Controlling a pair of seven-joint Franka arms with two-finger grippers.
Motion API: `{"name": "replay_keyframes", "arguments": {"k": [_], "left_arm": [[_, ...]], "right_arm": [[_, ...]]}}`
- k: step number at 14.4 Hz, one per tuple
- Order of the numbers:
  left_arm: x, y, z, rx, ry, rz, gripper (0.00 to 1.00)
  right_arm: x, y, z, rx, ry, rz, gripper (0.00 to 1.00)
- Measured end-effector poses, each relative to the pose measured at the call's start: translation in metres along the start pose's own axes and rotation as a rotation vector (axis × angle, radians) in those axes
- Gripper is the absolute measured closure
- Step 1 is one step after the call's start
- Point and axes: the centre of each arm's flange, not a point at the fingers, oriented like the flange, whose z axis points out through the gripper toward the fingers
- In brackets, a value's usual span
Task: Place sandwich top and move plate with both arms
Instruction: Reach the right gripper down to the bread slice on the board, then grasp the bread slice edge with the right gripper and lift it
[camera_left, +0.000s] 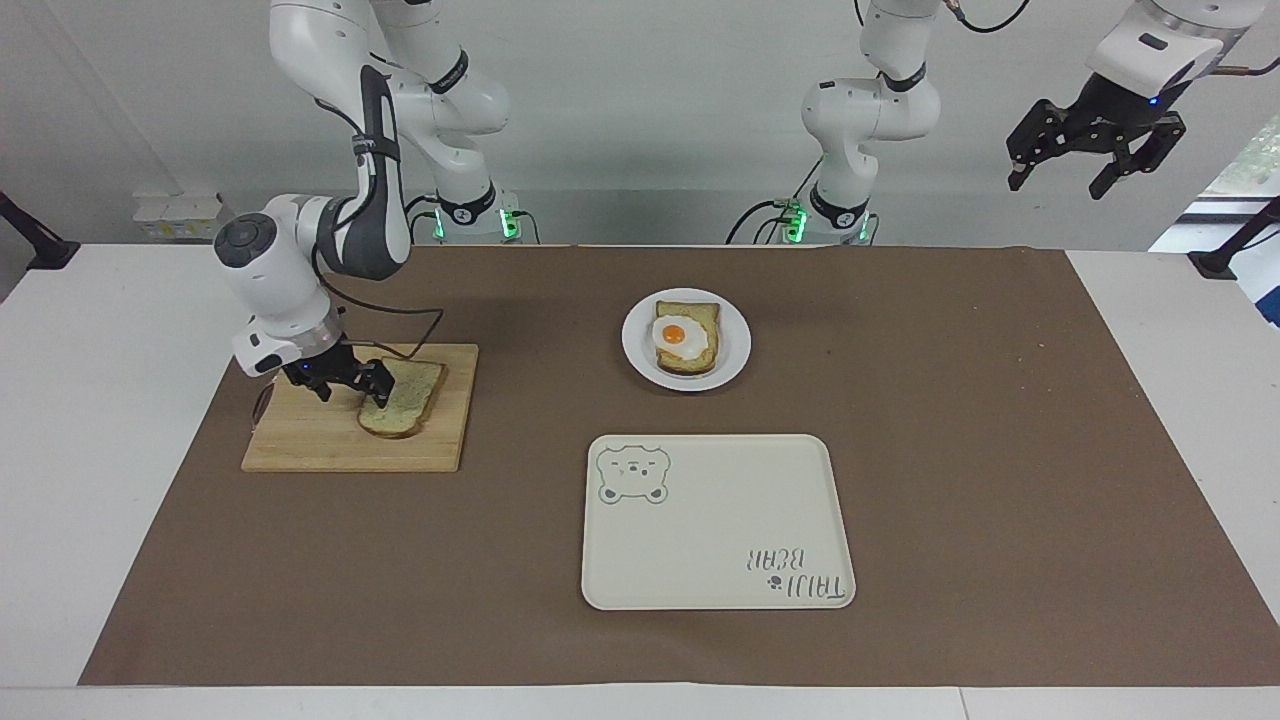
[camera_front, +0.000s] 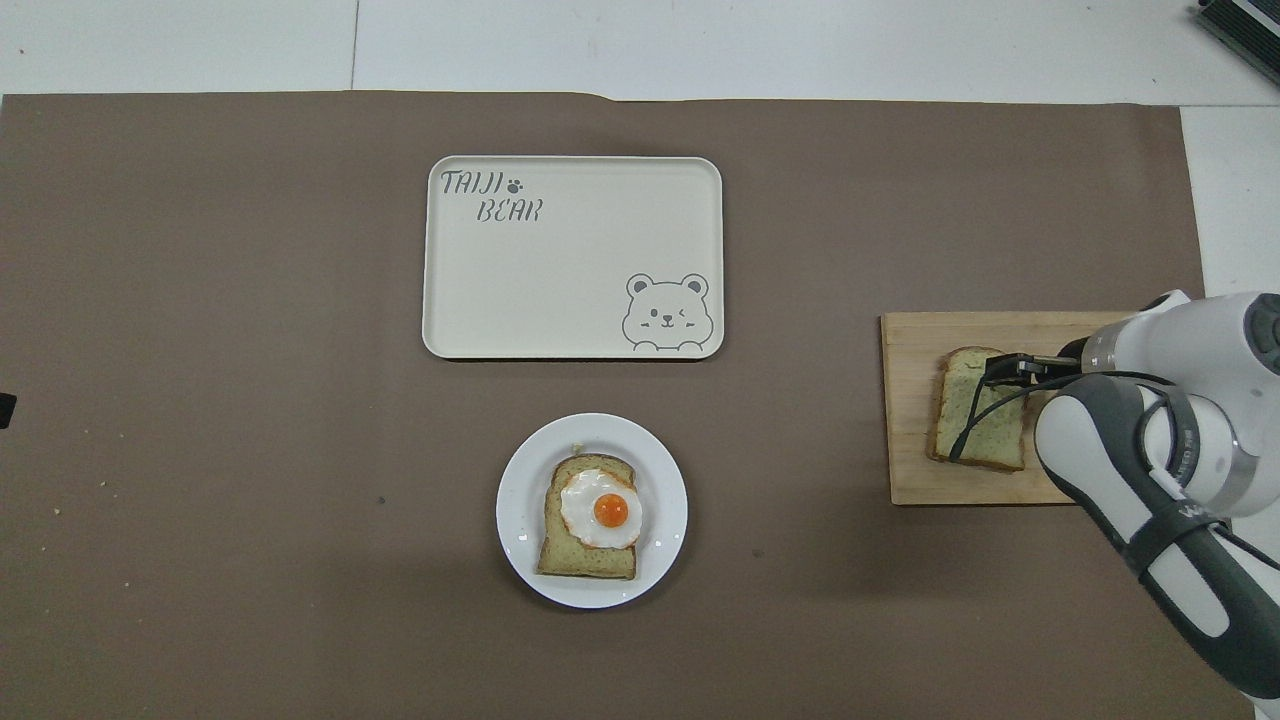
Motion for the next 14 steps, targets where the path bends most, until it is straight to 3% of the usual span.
{"name": "replay_keyframes", "arguments": {"k": [2, 7, 10, 11, 14], "left_arm": [[-0.0006, 0.0001, -0.0004, 0.0, 0.001, 0.0, 0.0], [-0.0009, 0.0001, -0.0005, 0.0, 0.001, 0.0, 0.0], [-0.0009, 0.0, -0.0004, 0.0, 0.001, 0.0, 0.0], [-0.0009, 0.0, -0.0004, 0.0, 0.001, 0.0, 0.0], [-0.0008, 0.0, -0.0003, 0.0, 0.001, 0.0, 0.0]], "right_arm": [[-0.0015, 0.0, 0.003, 0.007, -0.006, 0.008, 0.0], [-0.0026, -0.007, 0.0004, 0.033, -0.001, 0.02, 0.53], [-0.0024, -0.0018, -0.0017, 0.032, 0.003, 0.029, 0.79], [-0.0024, -0.0018, -0.0018, 0.032, 0.003, 0.029, 0.83], [-0.0024, -0.0018, -0.0018, 0.032, 0.003, 0.029, 0.83]]}}
